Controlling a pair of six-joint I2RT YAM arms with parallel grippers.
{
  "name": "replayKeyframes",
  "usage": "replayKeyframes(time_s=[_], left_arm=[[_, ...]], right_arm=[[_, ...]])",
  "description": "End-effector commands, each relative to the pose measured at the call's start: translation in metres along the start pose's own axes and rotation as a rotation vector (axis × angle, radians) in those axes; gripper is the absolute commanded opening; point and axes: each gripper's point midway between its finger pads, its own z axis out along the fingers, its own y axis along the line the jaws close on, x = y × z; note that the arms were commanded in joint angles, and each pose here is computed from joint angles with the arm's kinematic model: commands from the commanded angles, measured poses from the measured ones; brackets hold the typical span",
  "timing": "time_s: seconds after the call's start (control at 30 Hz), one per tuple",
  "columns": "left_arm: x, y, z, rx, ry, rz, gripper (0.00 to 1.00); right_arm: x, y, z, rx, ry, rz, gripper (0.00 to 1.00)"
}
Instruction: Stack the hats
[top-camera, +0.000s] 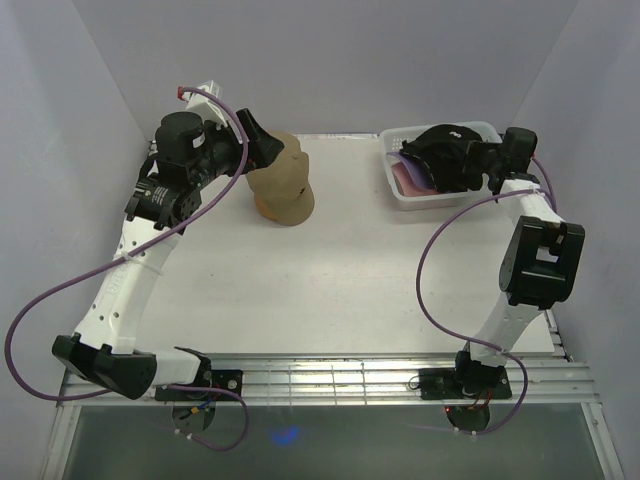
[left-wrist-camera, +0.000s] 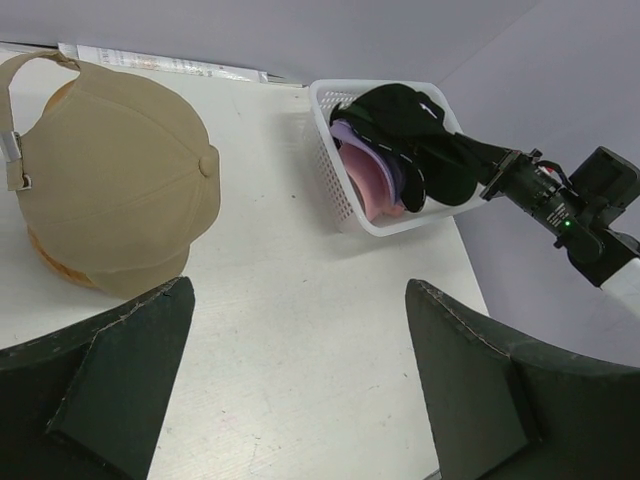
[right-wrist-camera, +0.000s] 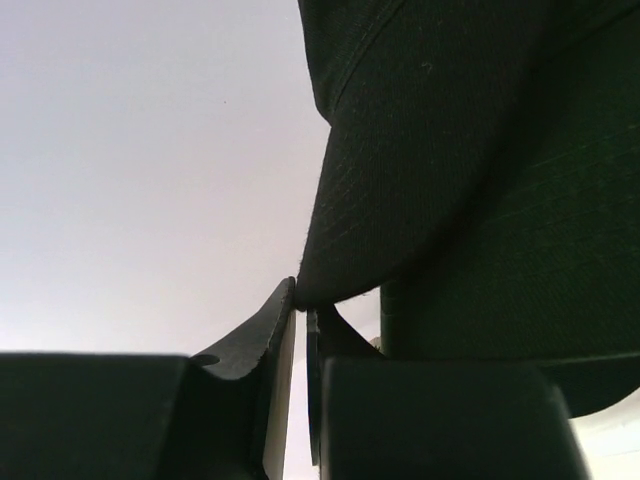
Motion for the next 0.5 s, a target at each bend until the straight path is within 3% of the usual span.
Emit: replayKeyframes(time_s=[0.0,0.2,0.47], left_arm=[[-0.015,-0.008,-0.016,0.009,-0.047,0.012,0.97],[-0.016,-0.008,-0.016,0.008,-0.049,0.012,0.97],[-0.015,-0.010,-0.017,0.017,-0.052,0.007,0.97]], right_arm=[[0.009,0.047,-0.008,-0.114,0.023,-0.084,0.08],[0.029,0.131,-0.034,-0.331,0.067,-0.207,0.08],[0.057,0.179,-0.066,-0.530,0.152,-0.306,0.08]])
